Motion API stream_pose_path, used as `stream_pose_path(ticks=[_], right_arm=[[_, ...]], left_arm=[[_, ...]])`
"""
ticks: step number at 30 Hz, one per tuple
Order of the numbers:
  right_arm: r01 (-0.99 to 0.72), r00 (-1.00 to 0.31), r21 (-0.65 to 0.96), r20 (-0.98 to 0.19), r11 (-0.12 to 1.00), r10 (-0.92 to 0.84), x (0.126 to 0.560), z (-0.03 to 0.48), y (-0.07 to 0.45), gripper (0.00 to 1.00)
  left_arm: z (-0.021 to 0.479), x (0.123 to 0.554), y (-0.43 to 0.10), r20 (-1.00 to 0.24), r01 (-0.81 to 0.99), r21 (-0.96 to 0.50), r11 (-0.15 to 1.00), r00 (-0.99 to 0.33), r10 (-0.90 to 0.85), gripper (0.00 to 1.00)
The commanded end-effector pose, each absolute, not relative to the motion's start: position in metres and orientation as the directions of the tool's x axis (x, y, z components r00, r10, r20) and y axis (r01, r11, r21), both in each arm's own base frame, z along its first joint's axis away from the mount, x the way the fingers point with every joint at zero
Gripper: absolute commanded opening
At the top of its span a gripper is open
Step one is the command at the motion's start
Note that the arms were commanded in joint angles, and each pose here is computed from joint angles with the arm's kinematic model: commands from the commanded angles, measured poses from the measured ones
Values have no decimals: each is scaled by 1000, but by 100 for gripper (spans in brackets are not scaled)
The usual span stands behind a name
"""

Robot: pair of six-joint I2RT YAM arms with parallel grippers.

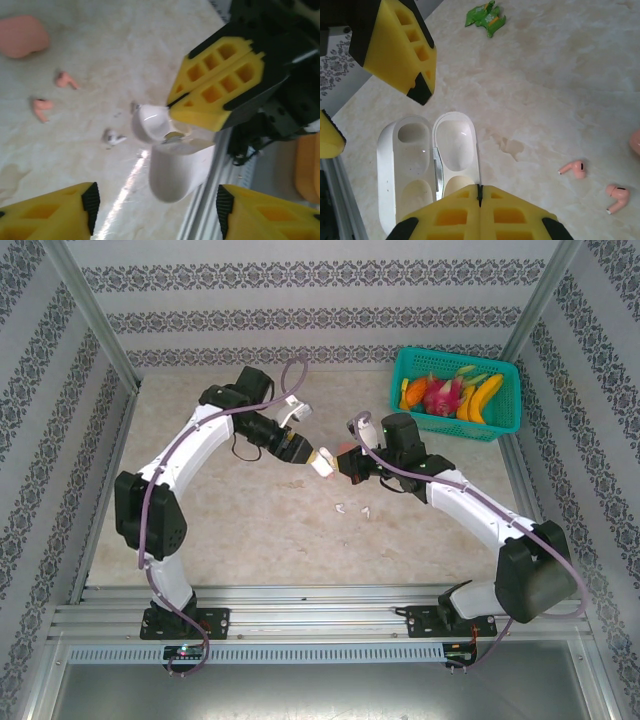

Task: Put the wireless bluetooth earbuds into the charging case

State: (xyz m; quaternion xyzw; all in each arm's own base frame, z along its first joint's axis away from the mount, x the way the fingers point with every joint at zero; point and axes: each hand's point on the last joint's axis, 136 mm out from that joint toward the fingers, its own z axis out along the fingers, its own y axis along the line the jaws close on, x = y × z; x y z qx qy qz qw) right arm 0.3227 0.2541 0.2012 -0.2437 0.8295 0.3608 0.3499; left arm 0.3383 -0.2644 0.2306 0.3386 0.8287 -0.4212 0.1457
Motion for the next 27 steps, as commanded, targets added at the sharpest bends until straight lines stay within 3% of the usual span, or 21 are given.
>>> stream_pose_path(ticks=[1,9,27], right_arm=[[-687,-615,431,-773,585,-153,315,211,255,0],[-689,-616,436,-773,578,-151,315,214,257,0],[-687,-621,450,-772,571,-139,317,216,259,0]], left_arm=[[249,319,-273,-532,676,-684,275,-720,446,59],[251,313,-280,-506,624,-759,187,-746,433,53],[228,319,-288,-457,583,-788,198,-769,446,46]])
